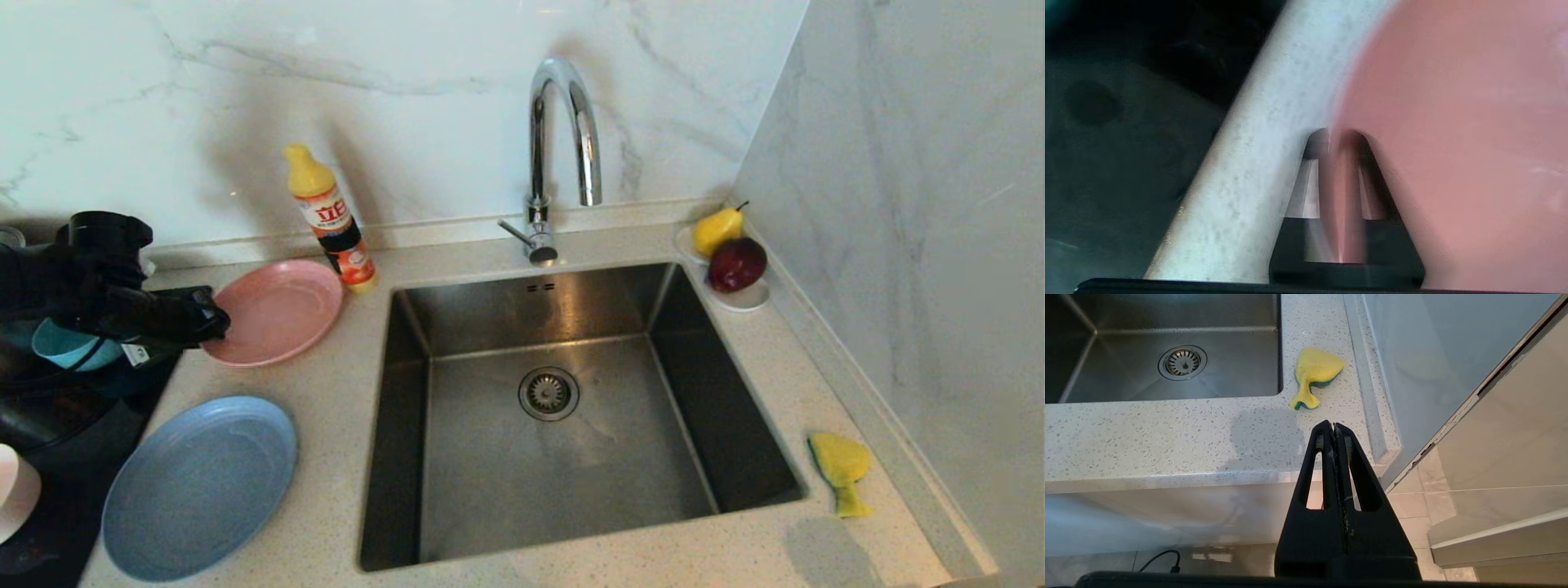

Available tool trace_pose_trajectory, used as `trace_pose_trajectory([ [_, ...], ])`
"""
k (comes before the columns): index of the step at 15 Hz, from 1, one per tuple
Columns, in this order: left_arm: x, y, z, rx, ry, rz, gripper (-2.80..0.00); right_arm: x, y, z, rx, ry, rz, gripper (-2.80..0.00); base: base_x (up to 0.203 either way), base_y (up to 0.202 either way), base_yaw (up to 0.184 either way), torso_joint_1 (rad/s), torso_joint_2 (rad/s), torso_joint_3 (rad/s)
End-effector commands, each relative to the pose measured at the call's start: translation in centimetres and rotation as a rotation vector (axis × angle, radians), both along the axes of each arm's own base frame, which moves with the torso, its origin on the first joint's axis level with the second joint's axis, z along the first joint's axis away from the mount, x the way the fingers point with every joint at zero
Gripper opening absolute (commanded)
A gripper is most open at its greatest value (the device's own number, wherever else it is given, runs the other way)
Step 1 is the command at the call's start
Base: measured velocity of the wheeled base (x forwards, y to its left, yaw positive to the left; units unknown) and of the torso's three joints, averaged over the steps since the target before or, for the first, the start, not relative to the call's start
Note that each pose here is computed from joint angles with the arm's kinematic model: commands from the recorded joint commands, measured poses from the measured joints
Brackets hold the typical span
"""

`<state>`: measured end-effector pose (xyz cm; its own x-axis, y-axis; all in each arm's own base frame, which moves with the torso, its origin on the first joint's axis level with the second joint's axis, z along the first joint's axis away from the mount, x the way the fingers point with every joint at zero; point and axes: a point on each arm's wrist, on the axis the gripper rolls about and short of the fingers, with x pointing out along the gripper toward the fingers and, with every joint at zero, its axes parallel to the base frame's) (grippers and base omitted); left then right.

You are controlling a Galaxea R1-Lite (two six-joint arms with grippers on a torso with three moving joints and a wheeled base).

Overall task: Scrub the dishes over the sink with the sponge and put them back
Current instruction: Place the plate on the plate

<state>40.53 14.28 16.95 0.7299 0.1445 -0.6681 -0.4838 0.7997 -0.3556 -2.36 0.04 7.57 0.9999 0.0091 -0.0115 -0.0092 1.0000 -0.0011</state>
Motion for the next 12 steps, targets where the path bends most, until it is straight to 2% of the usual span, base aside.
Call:
trace_pose_trajectory([
  [1,0.2,0.0,-0.1,0.000,0.000,0.002,-2.80,0.0,0.0,0.0,0.000,0.001,0.000,-2.80,0.000,0.000,0.000,0.000,0.00,0.000],
  [8,-0.6,1.6,1.0,0.017,-0.020,0.039,-2.80,0.0,0.0,0.0,0.000,0.002,0.000,-2.80,0.000,0.000,0.000,0.000,0.00,0.000],
  [12,-1.7,3.1,3.2,0.031,-0.038,0.074,-2.80,0.0,0.0,0.0,0.000,0.002,0.000,-2.80,0.000,0.000,0.000,0.000,0.00,0.000],
])
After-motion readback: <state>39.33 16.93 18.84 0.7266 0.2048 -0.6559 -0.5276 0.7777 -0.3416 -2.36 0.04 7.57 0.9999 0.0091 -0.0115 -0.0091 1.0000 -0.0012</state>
